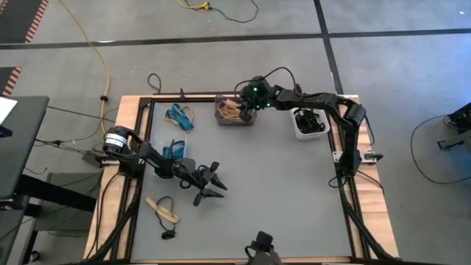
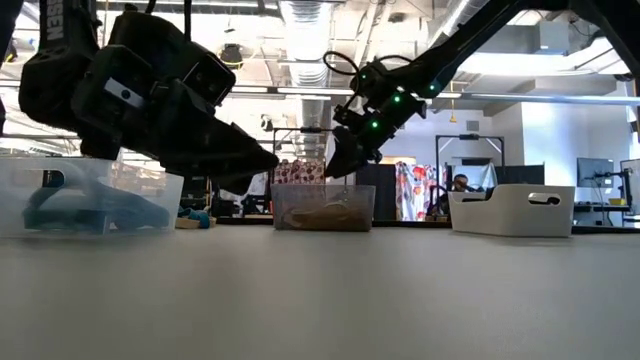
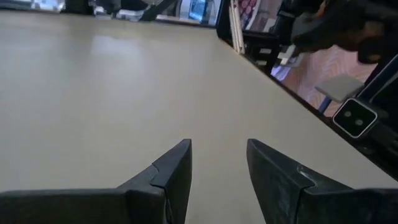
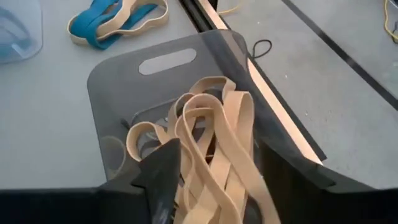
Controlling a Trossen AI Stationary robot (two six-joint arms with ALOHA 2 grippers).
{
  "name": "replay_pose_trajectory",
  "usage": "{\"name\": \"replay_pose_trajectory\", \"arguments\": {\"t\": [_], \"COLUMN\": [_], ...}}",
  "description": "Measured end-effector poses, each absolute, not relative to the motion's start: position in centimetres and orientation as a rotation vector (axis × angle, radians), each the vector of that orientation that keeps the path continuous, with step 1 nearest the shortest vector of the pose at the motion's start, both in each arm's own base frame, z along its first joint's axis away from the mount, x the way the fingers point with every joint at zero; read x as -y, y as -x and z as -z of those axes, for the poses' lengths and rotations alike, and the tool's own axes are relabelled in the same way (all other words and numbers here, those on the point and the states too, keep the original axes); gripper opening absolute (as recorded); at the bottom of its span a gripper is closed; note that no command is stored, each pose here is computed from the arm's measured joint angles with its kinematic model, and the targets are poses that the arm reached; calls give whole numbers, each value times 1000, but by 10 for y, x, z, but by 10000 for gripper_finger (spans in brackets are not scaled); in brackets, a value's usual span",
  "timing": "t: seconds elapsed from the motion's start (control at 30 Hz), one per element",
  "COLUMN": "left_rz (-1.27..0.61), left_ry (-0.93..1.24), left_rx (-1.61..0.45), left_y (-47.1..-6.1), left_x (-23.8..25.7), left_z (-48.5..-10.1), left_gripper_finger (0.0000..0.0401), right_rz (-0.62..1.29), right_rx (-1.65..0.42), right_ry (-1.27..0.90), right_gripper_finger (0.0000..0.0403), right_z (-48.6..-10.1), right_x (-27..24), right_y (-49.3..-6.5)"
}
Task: Sort rubber bands into baskets
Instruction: Put the brown rubber band into the black bin
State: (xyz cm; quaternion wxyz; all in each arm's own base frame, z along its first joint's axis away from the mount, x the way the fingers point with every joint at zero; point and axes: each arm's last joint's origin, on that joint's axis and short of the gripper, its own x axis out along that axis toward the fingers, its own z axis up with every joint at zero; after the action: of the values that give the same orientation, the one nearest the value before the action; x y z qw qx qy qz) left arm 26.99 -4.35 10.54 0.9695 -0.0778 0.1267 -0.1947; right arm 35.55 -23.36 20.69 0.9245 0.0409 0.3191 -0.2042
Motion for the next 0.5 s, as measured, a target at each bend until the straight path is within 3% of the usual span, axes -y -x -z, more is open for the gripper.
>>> {"name": "replay_pose_trajectory", "arguments": {"t": [0.13,0.5], "left_rz": [358,191], "left_ry": [143,125], "left_rx": [-324,-563], "left_y": [-265,-213], "left_x": [47,58], "left_z": [-113,-165], "left_gripper_finger": [143,143], "right_rz": [426,327], "right_rx": [-625,-589], "right_ry": [-78,4], "right_gripper_finger": [262,265], "right_z": [-221,-256], "right_x": [231,189], "right_y": [-352,-358]}}
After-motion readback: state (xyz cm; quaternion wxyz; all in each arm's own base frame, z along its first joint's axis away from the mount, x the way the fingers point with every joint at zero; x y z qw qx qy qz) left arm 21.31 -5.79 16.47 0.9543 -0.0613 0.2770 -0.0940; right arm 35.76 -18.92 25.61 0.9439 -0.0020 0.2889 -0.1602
